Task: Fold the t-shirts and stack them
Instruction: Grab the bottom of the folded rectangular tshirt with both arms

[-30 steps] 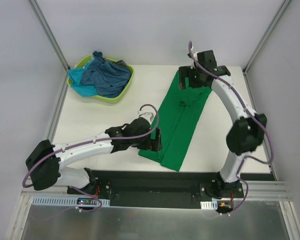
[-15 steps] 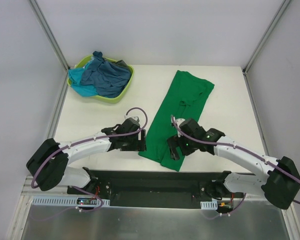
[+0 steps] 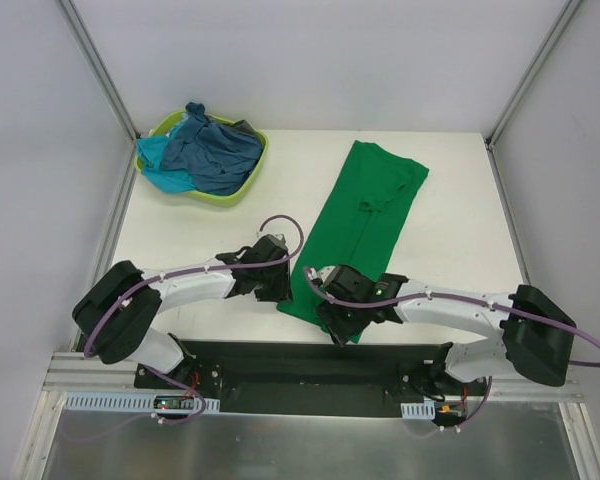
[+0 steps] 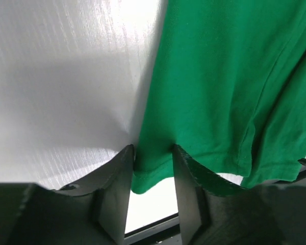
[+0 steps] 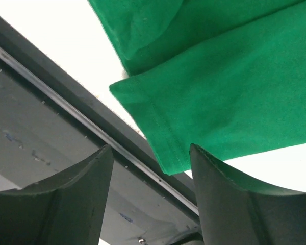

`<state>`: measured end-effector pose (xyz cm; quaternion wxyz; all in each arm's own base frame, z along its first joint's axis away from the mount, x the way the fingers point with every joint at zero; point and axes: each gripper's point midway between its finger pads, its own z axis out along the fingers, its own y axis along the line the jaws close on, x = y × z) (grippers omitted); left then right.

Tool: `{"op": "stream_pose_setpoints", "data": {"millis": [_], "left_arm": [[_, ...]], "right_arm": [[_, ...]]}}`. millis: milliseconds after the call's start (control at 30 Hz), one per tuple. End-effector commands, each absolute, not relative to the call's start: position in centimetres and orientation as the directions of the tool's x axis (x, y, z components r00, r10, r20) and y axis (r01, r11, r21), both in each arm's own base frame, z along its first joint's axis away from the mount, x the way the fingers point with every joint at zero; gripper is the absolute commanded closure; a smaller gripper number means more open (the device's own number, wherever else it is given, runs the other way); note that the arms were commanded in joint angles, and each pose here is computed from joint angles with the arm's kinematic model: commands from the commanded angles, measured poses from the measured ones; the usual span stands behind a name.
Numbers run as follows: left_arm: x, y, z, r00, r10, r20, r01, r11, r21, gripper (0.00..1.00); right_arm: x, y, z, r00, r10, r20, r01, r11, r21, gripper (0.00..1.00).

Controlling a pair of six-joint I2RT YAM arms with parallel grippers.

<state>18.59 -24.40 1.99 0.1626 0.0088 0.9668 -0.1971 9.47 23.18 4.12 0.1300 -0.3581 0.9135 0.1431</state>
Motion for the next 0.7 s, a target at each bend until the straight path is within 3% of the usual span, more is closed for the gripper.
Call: {"op": "stream_pose_setpoints", "data": {"millis": [0,100,300,467,667], "left_arm": [[17.2,-22.9,-0.1,-0.969,-0.03,-0.244,0.05,0.948,-0.315,0.68],[17.0,-22.9,-0.2,-0.971,-0.027,-0.24,0.051,0.948,-0.315,0.84],[16.6,-22.8,-0.2,-0.974,-0.034,-0.226,0.042,0.945,-0.323,0.99],[16.1,-22.4,0.2,-0.971,-0.051,-0.232,0.031,0.94,-0.34,1.0],[14.5,-21.0,1.4,-0.966,-0.095,-0.242,0.005,0.925,-0.381,1.0]], "right_arm": [[10.9,23.1,3.2,-0.7,-0.618,-0.358,-0.684,0.724,0.087,0.38],[11.7,22.3,2.2,-0.707,-0.617,-0.345,-0.663,0.749,0.02,0.43],[11.3,21.9,0.6,-0.704,-0.645,-0.298,-0.665,0.746,-0.042,0.54],[10.5,21.0,-0.3,-0.698,-0.674,-0.242,-0.671,0.734,-0.108,0.7],[7.6,23.3,1.2,-0.64,-0.725,-0.256,-0.747,0.664,-0.013,0.93]]}}
